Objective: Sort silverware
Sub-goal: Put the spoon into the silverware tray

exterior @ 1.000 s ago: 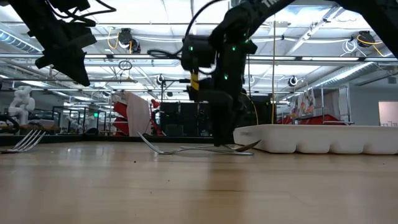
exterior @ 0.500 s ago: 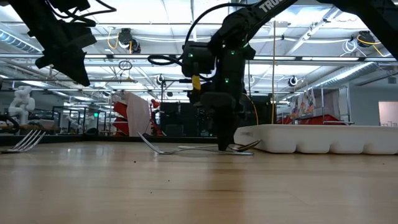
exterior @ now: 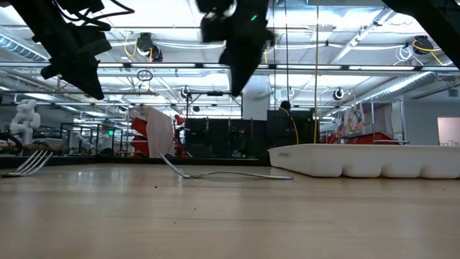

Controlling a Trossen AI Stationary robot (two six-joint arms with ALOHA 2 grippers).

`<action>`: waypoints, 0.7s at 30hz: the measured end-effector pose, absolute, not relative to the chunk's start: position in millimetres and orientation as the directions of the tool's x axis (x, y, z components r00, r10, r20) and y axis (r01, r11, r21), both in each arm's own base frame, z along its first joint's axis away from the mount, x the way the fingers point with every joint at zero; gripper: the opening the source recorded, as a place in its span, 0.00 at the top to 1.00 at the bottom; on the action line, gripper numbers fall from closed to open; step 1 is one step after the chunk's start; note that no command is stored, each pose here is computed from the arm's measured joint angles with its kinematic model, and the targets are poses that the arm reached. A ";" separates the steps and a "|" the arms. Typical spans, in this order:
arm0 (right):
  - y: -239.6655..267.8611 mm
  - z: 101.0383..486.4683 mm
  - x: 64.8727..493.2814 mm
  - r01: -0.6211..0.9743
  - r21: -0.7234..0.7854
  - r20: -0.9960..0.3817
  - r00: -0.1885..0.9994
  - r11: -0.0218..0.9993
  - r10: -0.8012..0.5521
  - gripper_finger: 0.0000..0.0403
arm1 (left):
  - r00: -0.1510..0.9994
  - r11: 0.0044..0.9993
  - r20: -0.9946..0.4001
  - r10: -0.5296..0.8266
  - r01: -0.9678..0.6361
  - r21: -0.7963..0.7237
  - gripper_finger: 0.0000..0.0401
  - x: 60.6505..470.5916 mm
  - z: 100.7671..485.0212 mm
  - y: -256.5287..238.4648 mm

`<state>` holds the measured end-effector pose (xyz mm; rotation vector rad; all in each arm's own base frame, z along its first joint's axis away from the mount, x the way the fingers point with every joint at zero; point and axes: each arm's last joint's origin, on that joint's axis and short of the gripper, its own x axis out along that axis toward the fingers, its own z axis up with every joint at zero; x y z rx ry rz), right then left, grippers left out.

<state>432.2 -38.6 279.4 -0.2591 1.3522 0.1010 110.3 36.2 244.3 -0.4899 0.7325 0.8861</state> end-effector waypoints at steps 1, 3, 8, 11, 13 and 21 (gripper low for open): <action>-37.5 287.7 426.2 -0.319 -0.169 -0.978 0.175 0.933 -0.118 1.00 | 0.421 0.551 -0.746 0.516 -0.830 -0.087 0.97 110.3 244.3 36.2; -37.2 297.8 415.2 -0.481 -0.198 -0.980 0.086 0.854 -0.179 1.00 | 0.421 0.551 -0.746 0.516 -0.830 -0.088 0.97 110.3 244.3 36.2; -40.4 307.8 403.7 -0.717 -0.215 -0.963 0.042 0.663 -0.267 1.00 | 0.421 0.549 -0.747 0.515 -0.831 -0.090 0.97 110.3 244.3 36.2; -39.9 311.7 397.5 -0.828 -0.218 -0.938 0.032 0.517 -0.344 1.00 | 0.419 0.548 -0.748 0.514 -0.832 -0.089 0.97 110.1 244.2 36.1; -38.6 309.4 394.7 -0.860 -0.196 -0.931 0.013 0.471 -0.364 1.00 | 0.417 0.549 -0.752 0.511 -0.831 -0.089 0.97 110.5 243.8 36.1; -18.9 324.4 346.0 -0.884 -0.169 -0.937 0.007 0.436 -0.349 1.00 | 0.408 0.548 -0.758 0.508 -0.833 -0.081 0.97 112.3 242.5 36.5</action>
